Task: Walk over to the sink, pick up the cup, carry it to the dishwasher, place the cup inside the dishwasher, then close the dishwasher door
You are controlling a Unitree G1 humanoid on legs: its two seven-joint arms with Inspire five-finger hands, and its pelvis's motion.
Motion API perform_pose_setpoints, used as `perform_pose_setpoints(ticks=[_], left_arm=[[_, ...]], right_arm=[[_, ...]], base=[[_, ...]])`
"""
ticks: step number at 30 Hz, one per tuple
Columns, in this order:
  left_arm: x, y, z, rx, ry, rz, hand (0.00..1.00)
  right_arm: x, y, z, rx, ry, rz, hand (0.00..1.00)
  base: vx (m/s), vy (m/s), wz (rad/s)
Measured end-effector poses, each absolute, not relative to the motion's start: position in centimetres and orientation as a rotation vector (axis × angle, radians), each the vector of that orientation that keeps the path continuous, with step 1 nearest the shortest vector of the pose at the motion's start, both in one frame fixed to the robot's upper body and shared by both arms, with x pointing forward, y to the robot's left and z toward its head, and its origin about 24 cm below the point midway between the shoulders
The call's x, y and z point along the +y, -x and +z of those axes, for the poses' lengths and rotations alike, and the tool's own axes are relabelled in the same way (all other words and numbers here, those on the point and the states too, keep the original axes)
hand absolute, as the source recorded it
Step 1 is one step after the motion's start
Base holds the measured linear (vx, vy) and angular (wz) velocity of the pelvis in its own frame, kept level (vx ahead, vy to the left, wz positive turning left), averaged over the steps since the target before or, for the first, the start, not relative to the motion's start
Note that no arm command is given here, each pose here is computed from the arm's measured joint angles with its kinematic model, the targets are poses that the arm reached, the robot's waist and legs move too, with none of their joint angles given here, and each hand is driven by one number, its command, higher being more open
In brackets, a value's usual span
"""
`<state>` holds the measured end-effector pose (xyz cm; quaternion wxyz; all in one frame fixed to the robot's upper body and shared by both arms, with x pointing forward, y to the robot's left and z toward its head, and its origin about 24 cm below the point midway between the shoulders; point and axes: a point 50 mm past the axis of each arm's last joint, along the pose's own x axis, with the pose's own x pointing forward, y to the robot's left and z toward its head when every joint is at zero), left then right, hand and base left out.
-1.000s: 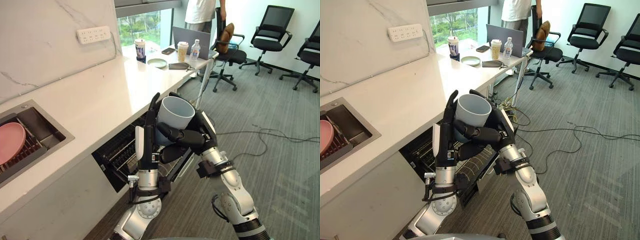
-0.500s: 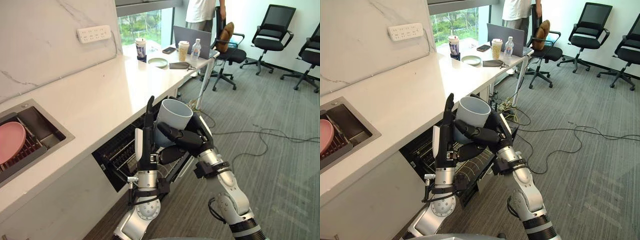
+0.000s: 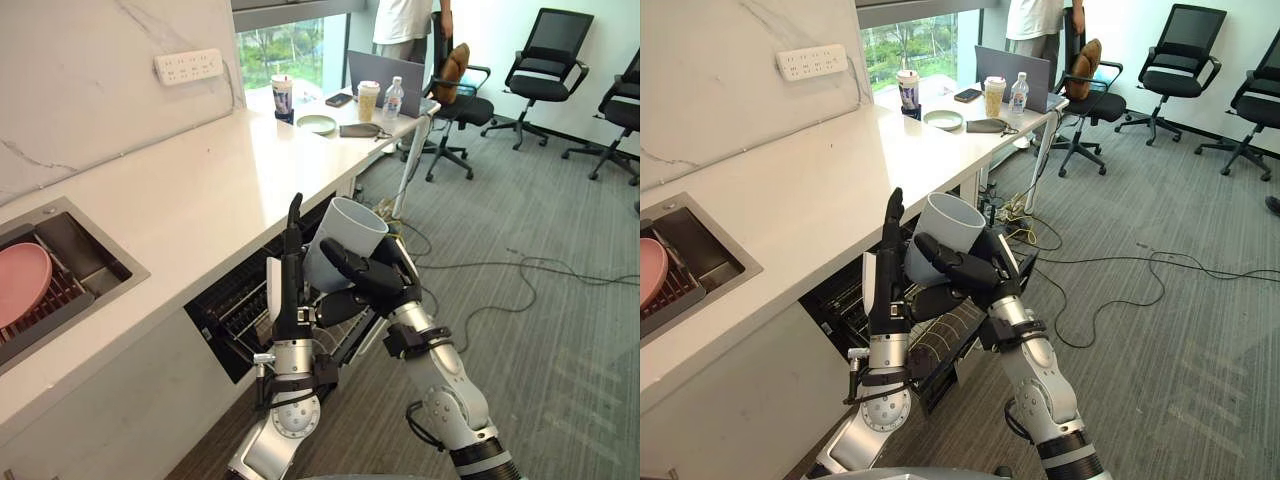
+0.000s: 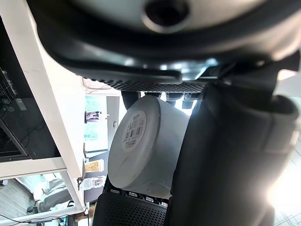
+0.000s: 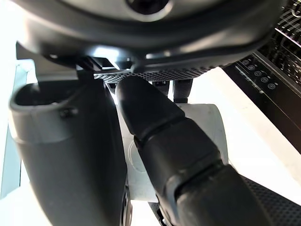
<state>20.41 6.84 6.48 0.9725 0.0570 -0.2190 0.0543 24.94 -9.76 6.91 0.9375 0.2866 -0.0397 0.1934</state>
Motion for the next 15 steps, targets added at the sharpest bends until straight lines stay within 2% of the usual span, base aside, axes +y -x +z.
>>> perform_pose_setpoints(ticks=[15], left_arm=[[8.4, -20.3, 4.9, -0.353, -0.125, 0.187, 1.00]], right_arm=[[-10.7, -25.1, 6.5, -0.104, -0.820, 0.303, 0.00]], base=[[-0.01, -0.007, 0.00]])
